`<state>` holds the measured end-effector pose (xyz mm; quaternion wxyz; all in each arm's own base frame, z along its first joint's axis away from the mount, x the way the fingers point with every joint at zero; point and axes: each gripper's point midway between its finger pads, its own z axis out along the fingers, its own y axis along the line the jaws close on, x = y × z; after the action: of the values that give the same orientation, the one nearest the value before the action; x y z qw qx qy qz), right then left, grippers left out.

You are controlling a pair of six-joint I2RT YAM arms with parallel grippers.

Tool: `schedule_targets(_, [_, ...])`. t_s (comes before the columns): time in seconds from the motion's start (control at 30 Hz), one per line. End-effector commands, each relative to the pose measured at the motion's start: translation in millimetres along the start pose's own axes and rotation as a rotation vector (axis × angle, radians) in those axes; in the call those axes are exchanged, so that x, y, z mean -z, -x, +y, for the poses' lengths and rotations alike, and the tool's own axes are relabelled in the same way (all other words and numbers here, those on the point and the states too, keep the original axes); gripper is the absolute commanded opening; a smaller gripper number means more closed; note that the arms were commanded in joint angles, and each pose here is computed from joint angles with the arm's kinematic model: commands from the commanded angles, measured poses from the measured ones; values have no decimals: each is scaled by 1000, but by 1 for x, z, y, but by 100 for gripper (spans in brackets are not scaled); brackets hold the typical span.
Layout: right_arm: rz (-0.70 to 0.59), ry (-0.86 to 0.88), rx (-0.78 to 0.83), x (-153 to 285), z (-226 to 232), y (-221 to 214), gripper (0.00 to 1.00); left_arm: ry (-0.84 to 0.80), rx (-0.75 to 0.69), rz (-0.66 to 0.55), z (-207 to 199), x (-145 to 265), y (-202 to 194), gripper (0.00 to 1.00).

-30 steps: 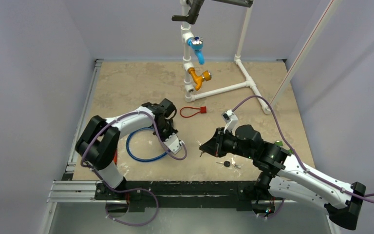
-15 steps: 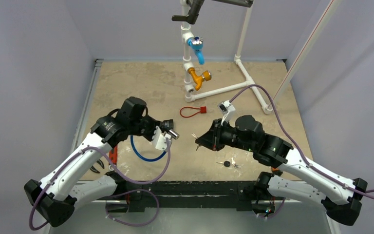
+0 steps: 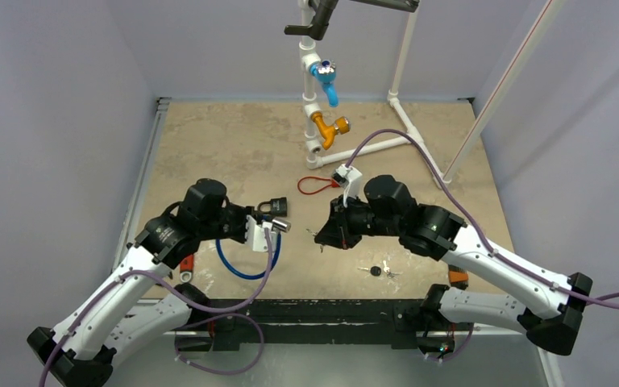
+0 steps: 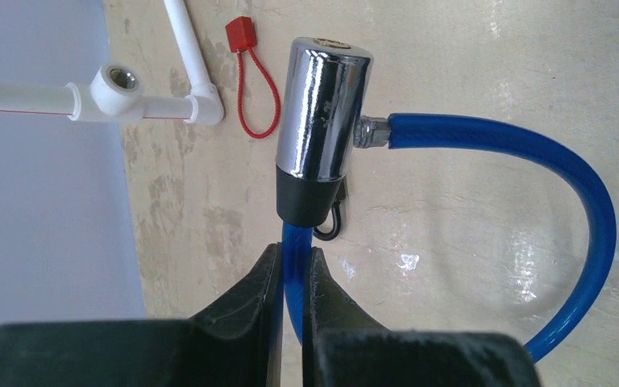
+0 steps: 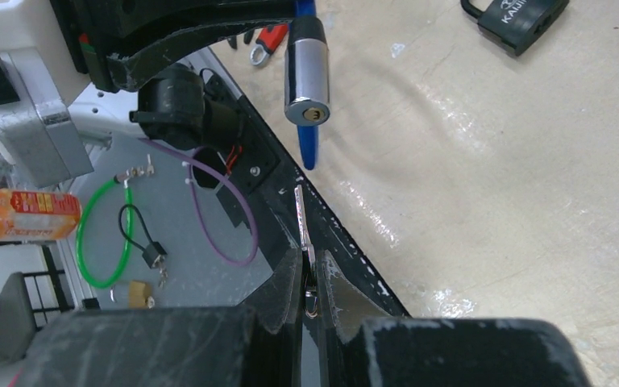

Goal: Unlock with the key

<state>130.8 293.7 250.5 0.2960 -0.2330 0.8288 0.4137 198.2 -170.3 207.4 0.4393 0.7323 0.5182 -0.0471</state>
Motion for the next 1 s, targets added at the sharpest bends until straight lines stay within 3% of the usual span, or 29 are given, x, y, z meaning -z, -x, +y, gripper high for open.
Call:
schedule_targets(0.0, [29, 88, 86, 5, 23, 5, 0, 147, -22, -63, 25, 5, 13, 0])
schedule_targets(0.23, [89, 102, 109, -11, 27, -1, 0, 203, -164, -134, 16, 4, 17, 0])
schedule_targets(0.97, [98, 100, 116, -31, 29, -1, 0, 187, -287, -209, 0, 8, 30, 0])
